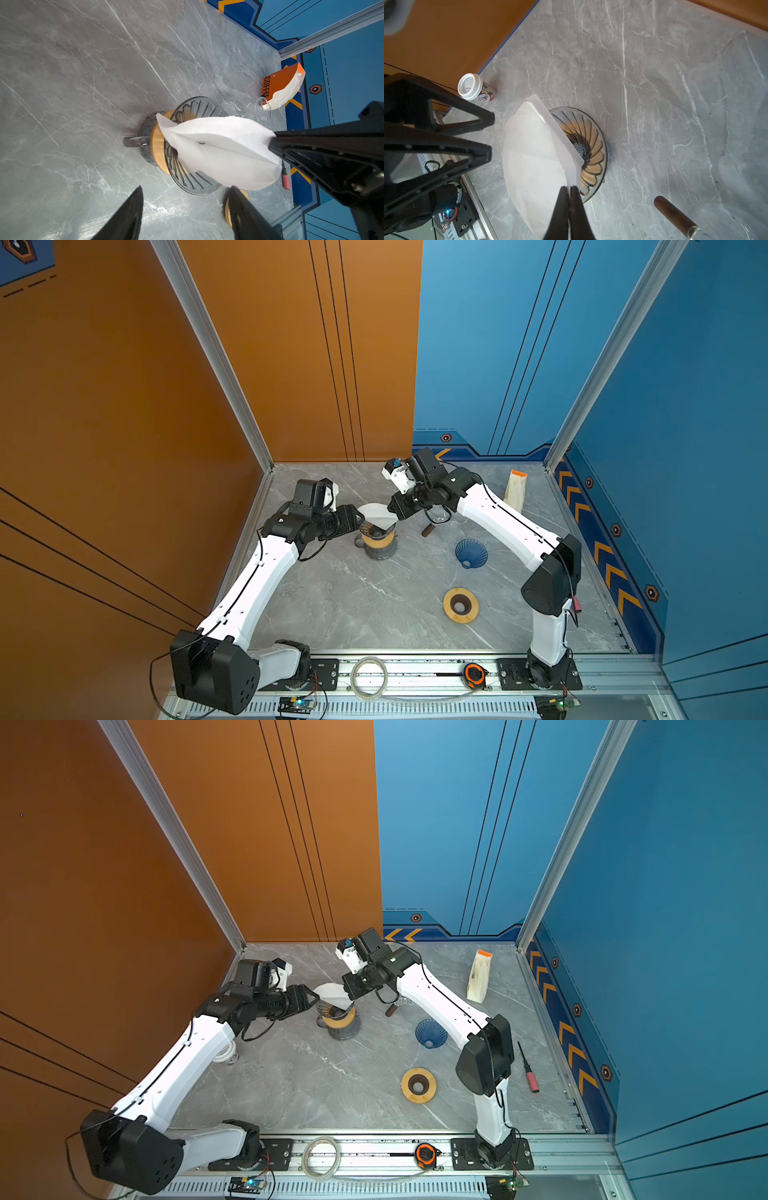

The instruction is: Place the coffee filter in the dripper

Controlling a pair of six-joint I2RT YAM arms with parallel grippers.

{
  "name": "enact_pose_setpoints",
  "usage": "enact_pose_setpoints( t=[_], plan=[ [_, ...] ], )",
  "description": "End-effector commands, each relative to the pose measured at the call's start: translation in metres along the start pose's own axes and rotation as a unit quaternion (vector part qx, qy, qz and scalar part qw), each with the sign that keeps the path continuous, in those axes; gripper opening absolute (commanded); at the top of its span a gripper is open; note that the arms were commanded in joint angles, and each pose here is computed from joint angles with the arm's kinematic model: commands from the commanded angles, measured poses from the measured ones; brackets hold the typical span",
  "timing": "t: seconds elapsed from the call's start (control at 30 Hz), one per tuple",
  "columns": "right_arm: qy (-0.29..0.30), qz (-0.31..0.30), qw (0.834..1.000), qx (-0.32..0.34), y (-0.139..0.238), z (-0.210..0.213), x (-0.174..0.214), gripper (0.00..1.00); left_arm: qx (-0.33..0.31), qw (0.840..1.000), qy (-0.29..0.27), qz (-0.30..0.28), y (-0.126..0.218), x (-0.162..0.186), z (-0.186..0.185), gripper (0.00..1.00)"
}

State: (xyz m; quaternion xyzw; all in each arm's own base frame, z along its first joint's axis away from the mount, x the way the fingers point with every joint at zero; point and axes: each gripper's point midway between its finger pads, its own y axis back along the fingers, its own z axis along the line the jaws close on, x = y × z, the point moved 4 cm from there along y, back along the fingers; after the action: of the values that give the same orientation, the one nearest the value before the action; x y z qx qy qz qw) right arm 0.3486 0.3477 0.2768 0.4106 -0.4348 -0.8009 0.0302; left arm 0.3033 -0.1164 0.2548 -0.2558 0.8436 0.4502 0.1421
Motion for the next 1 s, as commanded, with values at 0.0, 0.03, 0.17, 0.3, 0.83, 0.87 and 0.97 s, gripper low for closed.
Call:
enact_pose_setpoints(
  t=[0.0,0.03,0.17,0.3,0.83,0.87,0.97],
  plan=[
    [-0.008,-0.021,1.000,0.007,0.011,0.003,-0.006,0.00,0.001,1.000,0.009,0.014,-0.003,0.009,-0.003,0.65],
    [-0.011,-0.021,1.000,0.008,0.010,0.003,-0.005,0.00,0.003,1.000,0.008,0.017,-0.005,0.010,-0.005,0.65],
    [-0.026,-0.027,0.999,0.015,0.006,0.002,-0.003,0.00,0.008,1.000,0.006,0.018,-0.011,0.011,-0.012,0.65],
    [-0.051,-0.045,0.998,0.018,0.003,0.002,0.000,0.00,0.005,1.000,0.007,0.013,-0.011,0.008,-0.013,0.65],
    [-0.151,-0.158,0.975,0.036,0.010,0.006,0.004,0.00,0.001,1.000,0.007,0.003,-0.010,0.000,-0.011,0.63],
    [-0.157,-0.162,0.973,0.039,0.010,0.007,0.004,0.00,0.001,1.000,0.007,0.002,-0.010,-0.001,-0.011,0.63],
    [-0.175,-0.170,0.969,0.047,0.008,0.008,0.007,0.00,0.002,1.000,0.007,-0.002,-0.010,-0.004,-0.012,0.63]
  ],
)
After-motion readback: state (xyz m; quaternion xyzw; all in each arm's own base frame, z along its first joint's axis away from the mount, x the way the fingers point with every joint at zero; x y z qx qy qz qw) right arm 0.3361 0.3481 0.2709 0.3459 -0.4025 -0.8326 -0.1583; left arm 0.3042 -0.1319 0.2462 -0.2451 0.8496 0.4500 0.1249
